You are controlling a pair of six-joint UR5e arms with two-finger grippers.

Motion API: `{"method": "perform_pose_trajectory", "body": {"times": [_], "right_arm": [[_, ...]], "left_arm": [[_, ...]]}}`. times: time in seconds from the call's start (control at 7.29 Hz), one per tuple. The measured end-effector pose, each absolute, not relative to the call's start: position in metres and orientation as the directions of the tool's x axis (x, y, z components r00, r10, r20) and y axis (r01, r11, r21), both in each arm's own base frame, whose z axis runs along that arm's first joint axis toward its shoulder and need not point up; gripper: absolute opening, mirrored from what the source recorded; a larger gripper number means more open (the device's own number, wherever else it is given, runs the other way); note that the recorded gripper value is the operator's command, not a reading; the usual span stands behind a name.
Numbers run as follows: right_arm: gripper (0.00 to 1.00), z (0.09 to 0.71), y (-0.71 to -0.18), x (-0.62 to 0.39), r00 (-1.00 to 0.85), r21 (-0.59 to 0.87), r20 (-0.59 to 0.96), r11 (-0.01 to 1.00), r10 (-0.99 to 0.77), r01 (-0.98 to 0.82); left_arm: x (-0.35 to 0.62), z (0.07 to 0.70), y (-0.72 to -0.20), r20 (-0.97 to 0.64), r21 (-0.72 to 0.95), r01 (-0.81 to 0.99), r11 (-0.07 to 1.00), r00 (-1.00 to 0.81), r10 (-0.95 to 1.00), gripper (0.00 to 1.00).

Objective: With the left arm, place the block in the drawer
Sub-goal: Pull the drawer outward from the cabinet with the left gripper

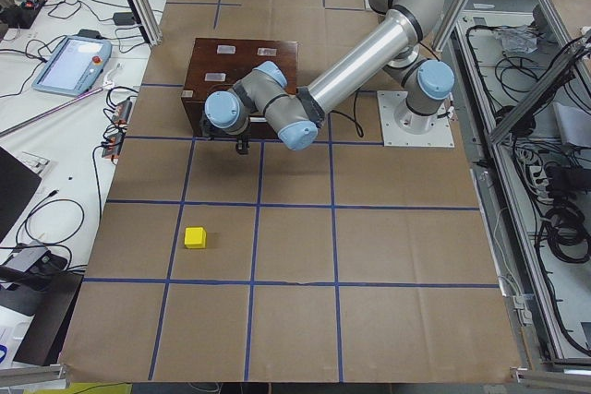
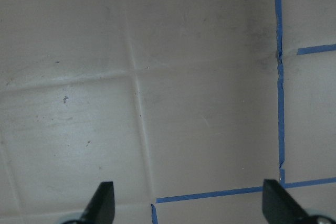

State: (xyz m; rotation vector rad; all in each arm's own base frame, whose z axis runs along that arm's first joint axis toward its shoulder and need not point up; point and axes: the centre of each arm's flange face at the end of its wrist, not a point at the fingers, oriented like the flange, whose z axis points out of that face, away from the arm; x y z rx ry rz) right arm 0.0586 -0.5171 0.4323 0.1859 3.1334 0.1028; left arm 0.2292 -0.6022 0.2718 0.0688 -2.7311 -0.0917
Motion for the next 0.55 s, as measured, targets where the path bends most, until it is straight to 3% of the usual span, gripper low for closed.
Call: {"method": "perform_pose_trajectory", "body": {"times": [0.55], "right_arm": [[1.00, 0.433, -0.517, 0.059, -0.993, 0.065, 0.003, 0.991, 0.118, 0.118]], "left_arm": [[0.253, 0.280, -0.594, 0.299, 0.112, -0.036, 0.993, -0.952, -0.068, 0.99]]}}
